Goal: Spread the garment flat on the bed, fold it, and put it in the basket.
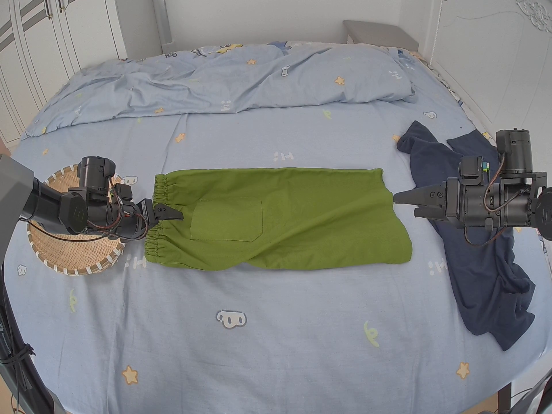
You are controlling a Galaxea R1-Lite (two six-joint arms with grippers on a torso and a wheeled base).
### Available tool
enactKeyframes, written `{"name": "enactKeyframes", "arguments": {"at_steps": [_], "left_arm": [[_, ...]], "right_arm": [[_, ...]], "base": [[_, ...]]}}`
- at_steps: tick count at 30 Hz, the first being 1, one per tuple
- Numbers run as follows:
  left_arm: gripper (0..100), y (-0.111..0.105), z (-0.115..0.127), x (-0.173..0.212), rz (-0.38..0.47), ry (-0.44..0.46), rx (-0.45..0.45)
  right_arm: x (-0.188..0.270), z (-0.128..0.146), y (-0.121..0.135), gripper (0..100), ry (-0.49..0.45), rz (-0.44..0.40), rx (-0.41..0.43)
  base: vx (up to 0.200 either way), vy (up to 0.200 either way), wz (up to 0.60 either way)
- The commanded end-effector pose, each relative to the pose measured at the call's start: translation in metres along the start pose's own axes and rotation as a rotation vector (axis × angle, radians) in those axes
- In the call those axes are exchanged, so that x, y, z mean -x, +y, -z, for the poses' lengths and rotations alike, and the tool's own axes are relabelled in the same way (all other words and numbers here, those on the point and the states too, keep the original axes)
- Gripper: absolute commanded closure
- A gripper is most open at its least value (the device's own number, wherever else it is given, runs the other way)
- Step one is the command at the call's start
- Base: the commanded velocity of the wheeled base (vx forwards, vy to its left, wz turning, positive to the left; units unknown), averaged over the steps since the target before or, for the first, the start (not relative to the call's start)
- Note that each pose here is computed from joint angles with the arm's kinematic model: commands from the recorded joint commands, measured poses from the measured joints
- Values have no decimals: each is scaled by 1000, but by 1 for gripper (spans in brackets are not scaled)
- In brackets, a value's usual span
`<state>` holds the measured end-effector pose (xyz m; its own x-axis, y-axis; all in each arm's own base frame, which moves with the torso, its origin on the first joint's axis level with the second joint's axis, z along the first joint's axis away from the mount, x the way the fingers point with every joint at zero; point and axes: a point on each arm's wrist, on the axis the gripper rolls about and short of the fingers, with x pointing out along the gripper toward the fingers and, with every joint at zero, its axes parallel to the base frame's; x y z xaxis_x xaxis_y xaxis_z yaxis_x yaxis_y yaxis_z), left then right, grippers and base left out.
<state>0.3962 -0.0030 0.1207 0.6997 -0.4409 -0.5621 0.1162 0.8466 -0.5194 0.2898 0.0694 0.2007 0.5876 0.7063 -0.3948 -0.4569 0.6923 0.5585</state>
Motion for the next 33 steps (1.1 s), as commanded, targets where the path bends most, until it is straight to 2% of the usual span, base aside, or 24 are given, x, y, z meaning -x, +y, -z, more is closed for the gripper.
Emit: {"name": "enactKeyframes", "arguments": {"at_steps": [1,13,21,26,27,33], "left_arm": [[0,0,2,-4,2,10,0],[0,6,5,-18,29,23,33],[0,5,-2,-17,132,12,98],[0,8,-3,-20,148,-4,97],[100,10,-3,-20,146,-6,100],[100,14,-6,-16,138,-18,106]], "right_arm": [[-1,0,0,0,3,-1,0],[-2,-1,1,0,1,-5,4],[-10,-1,-6,0,6,-3,0],[-13,0,-8,0,1,-5,2],[-13,-1,-8,0,0,-4,3],[-17,-6,-19,0,-12,13,-7]], "base": [[0,0,0],[0,0,0],[0,0,0],[0,0,0],[0,0,0],[0,0,0]]}}
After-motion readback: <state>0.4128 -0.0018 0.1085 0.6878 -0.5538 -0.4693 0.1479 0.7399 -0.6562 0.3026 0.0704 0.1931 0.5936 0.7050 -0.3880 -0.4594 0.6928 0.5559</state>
